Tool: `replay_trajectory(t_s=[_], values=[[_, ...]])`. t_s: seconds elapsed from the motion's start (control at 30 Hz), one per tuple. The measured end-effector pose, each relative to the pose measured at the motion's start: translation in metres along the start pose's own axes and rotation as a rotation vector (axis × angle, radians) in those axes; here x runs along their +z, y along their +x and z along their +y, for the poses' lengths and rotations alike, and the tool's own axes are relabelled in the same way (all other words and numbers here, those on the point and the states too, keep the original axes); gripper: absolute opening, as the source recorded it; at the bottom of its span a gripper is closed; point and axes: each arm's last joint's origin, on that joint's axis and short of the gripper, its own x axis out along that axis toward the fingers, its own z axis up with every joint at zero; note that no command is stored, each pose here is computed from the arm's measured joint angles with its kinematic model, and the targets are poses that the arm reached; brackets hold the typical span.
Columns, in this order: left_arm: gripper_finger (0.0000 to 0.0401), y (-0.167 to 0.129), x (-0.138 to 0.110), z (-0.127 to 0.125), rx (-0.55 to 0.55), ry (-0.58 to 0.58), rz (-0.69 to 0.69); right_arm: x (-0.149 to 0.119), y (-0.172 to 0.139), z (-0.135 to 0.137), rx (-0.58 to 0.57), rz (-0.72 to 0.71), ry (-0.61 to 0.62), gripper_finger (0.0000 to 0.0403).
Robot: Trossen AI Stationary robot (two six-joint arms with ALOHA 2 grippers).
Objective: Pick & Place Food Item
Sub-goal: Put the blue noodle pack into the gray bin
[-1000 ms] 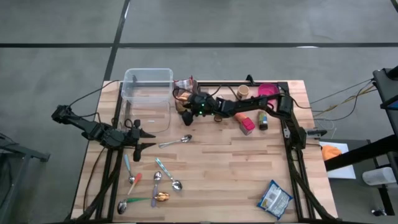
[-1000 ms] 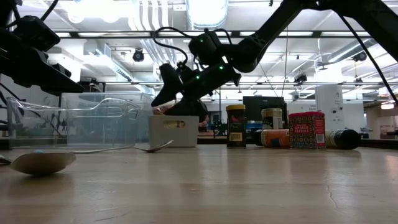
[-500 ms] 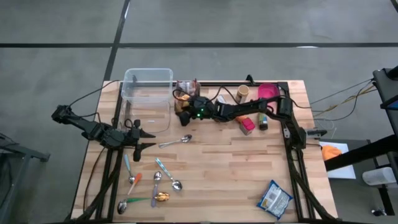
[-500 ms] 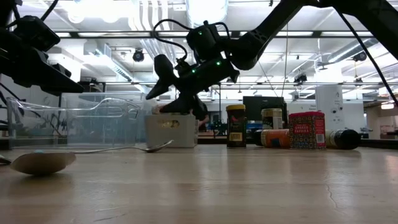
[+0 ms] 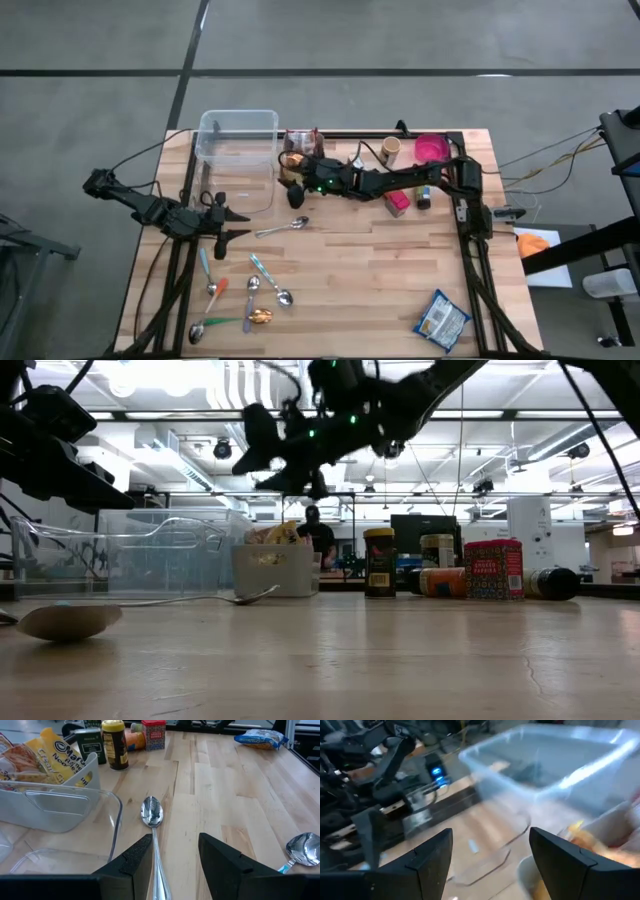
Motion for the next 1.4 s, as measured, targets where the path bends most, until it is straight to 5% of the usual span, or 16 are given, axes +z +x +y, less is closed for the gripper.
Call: replay_trajectory(t_s=[0.3, 0.8, 1.0, 1.17, 1.4], values=[[0.0164, 0.0, 0.0, 0.0, -0.001, 0.0, 0.0, 0.015, -0.07, 0.038, -0.169, -0.004, -0.239, 0.026], [0.0164, 0.001, 0.0, 0.0, 0.001, 0.004, 0.007, 0.029, -0.207, 0.06, -0.08, 0.321, -0.295, 0.026], [0.0164, 0.001, -0.001, 0.0, 0.003, 0.007, 0.011, 0.018, -0.248, 0.066, -0.104, 0.446, -0.097, 0.026], [0.0164, 0.001, -0.001, 0.0, 0.003, 0.007, 0.012, 0.0, -0.273, 0.07, -0.23, 0.609, 0.183, 0.026], [0.0164, 0.001, -0.001, 0.0, 0.003, 0.007, 0.012, -0.014, -0.295, 0.077, -0.467, 0.74, 0.405, 0.026]])
